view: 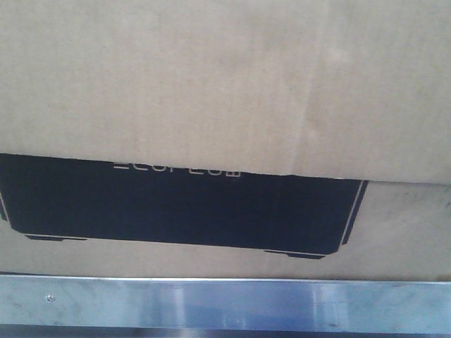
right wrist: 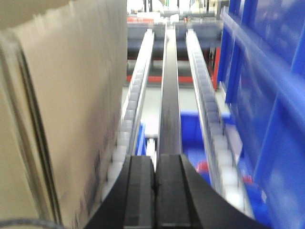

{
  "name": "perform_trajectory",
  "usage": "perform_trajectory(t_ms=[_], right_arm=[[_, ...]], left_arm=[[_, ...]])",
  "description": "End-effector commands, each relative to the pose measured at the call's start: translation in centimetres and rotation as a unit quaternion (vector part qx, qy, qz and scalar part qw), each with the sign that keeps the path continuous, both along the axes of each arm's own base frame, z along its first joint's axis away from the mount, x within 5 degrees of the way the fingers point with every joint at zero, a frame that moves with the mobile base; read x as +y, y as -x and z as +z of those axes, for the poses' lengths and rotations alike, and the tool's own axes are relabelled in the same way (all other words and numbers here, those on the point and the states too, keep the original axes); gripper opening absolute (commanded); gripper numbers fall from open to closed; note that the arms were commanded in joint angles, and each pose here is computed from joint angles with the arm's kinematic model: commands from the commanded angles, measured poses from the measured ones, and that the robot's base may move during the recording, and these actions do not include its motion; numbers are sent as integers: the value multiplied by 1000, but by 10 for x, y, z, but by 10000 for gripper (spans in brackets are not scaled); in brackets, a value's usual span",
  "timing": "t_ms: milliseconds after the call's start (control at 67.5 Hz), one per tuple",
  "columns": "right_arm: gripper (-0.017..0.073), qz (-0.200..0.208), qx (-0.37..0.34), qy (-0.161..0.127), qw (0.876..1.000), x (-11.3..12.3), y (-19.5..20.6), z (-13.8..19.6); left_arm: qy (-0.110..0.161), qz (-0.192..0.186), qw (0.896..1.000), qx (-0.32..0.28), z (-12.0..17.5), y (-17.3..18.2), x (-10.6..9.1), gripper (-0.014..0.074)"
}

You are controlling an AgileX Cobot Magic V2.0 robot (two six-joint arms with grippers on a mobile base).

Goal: Grab box from left shelf to table start
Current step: 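Clamp both grippers on the cardboard box's side walls on the shelf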

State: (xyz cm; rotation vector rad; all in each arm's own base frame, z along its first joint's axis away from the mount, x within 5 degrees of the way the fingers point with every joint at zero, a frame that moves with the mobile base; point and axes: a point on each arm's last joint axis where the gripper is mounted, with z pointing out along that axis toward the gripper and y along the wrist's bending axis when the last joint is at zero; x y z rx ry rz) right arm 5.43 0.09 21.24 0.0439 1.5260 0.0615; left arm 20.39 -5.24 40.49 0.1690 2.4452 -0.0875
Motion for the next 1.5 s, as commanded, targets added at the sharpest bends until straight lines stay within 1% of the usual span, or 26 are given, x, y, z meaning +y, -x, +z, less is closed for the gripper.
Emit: perform_trajectory(t_ms=[0,59,104,178,208,252,311,430,519,667,756,800,830,904,919,1008,1023,1082,1186,1319,1438,1482], right_arm=[[90,-4,-75,0,997,-1,8,37],[162,-1,-72,1,997,0,12,48],[235,2,-75,1,997,0,16,58],[411,6,-70,2,998,1,20,73],[463,7,-68,3,998,1,21,78],[528,9,-57,3,998,2,21,87],[560,12,-42,5,999,2,21,97],[561,21,19,5,1000,4,12,119],[561,27,45,1,999,5,2,139],[561,58,94,-37,993,11,-17,176],[561,82,160,-55,982,16,-37,191],[561,89,184,-55,977,17,-45,200],[561,93,211,-54,972,18,-54,202],[561,100,246,-51,963,19,-70,212],[561,101,259,-51,959,20,-75,212],[561,106,293,-50,949,21,-95,217],[561,106,304,-50,945,21,-101,216],[561,107,321,-51,940,21,-113,215],[561,106,360,-55,925,21,-140,203],[561,104,398,-59,909,21,-164,186],[557,105,418,-52,901,21,-180,173],[526,105,423,-51,899,21,-185,170]], left_arm=[[15,5,999,-42,15,2,1,300],[14,5,999,-43,15,2,1,300],[13,5,999,-43,15,2,1,300],[12,5,999,-43,15,2,1,300],[12,5,999,-43,15,2,1,300],[12,5,999,-43,15,2,1,300],[12,5,999,-43,15,2,1,300],[12,5,999,-43,15,2,1,300],[12,5,999,-43,15,2,1,300],[11,6,999,-44,15,2,2,300],[11,6,999,-44,15,2,2,300],[11,6,999,-44,15,2,2,300],[11,6,999,-44,15,2,2,300],[11,6,999,-44,15,2,2,300],[11,6,999,-44,15,2,2,300],[11,6,999,-44,15,2,2,300],[11,6,999,-44,15,2,2,300],[11,6,999,-44,15,2,2,300],[11,6,999,-43,15,2,2,300],[10,6,999,-40,15,2,2,300],[8,6,999,-34,14,3,2,299],[8,7,999,-32,14,3,2,297]])
